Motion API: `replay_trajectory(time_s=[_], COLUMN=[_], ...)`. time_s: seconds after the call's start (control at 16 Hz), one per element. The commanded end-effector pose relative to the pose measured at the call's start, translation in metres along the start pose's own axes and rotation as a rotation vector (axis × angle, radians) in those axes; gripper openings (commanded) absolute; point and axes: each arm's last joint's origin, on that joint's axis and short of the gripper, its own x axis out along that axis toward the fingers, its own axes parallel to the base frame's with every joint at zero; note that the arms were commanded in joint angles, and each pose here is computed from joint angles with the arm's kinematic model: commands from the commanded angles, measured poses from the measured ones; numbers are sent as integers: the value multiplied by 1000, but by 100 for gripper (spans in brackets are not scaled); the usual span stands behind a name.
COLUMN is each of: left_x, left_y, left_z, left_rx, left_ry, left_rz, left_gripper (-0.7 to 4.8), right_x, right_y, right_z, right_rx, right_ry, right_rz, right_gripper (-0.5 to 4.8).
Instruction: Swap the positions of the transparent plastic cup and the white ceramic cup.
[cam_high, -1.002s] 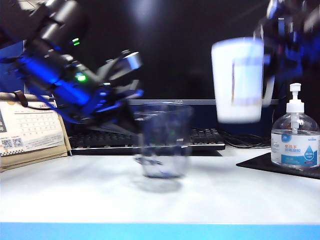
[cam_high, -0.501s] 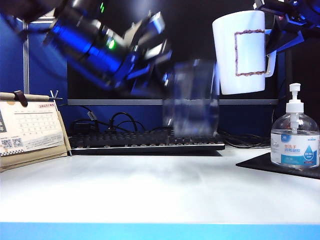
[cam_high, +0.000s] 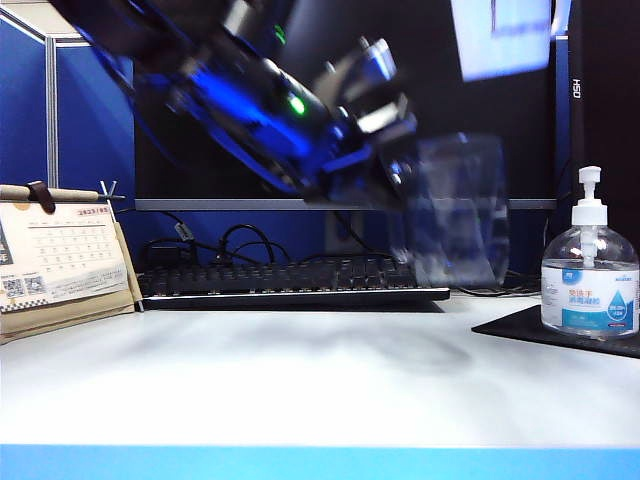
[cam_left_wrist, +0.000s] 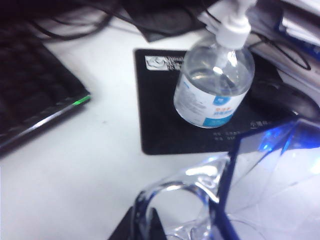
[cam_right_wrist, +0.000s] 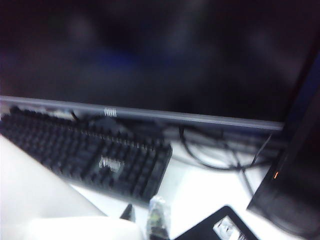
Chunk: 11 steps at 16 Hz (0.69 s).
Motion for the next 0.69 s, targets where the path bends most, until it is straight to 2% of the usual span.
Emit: replay_trajectory(time_s=[0.06, 0.19, 0.5, 0.69], left_x=[15, 23, 35, 43], left_y=[1, 2, 3, 0], left_z=[-6, -14, -22, -28], left_rx=[-7, -14, -53, -56], left_ry=[11, 37, 17, 42], left_rz=[-7, -11, -36, -47], left_gripper=[-6, -6, -6, -6], right_x=[-16, -22, -23, -23], right_y=[0, 1, 1, 1], right_z=[31, 42, 43, 43], right_rx=[-4, -6, -6, -5], right_ry=[-119, -151, -154, -154], right_rz=[-2, -3, -2, -2], right_gripper=[-5, -5, -5, -5])
